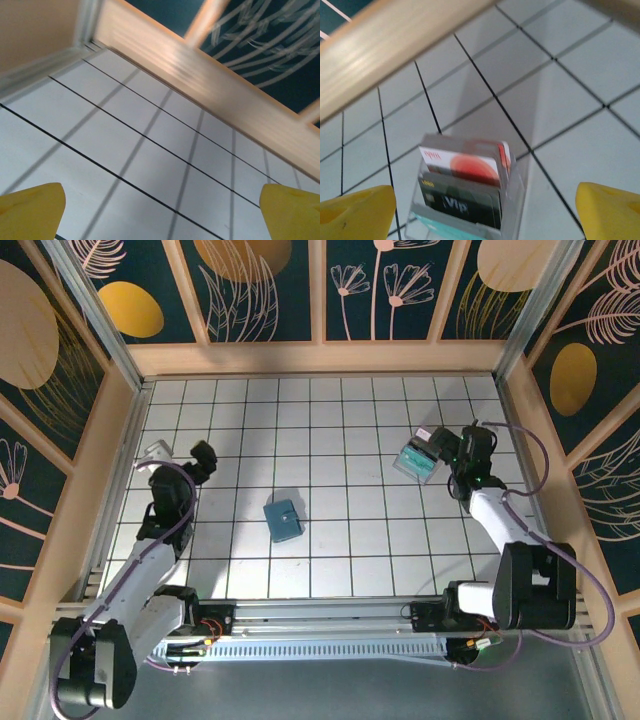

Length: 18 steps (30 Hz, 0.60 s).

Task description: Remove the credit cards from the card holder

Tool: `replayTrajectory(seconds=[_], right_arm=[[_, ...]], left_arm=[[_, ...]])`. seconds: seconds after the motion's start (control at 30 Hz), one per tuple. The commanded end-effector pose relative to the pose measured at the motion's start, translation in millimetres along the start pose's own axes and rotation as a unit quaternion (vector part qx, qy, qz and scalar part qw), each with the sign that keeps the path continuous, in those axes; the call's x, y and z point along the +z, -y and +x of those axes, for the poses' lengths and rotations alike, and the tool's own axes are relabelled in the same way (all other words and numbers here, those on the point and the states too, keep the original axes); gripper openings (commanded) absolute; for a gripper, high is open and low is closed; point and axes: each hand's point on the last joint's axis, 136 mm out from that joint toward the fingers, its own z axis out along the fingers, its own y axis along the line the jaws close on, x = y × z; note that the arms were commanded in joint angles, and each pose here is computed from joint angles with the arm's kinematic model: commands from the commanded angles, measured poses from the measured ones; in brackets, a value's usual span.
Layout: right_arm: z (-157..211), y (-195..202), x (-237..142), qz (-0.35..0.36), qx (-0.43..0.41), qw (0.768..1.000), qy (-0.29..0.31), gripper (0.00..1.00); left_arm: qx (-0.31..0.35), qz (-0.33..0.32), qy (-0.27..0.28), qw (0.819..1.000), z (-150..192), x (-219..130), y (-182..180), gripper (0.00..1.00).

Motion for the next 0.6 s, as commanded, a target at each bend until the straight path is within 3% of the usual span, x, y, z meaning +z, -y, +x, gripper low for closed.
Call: replayTrajectory(seconds=[0.0, 0.17, 0.57], right_arm=[[18, -1, 8, -0.009, 0.040, 0.998, -0.044, 0.92], [30, -6, 26, -0.023, 0.040, 0.997, -0.066, 0.93], [40, -46, 71, -0.110, 0.056, 0.987, -0.103, 0.93]], left_arm=[[-0.024, 0.031, -0.043, 0.998, 20, 0, 25, 0.99], [-0.015, 0.056, -0.086, 0.995, 48, 3, 47, 0.99], [-0.003, 0.041, -0.072, 0.997, 42, 7, 45, 0.99]])
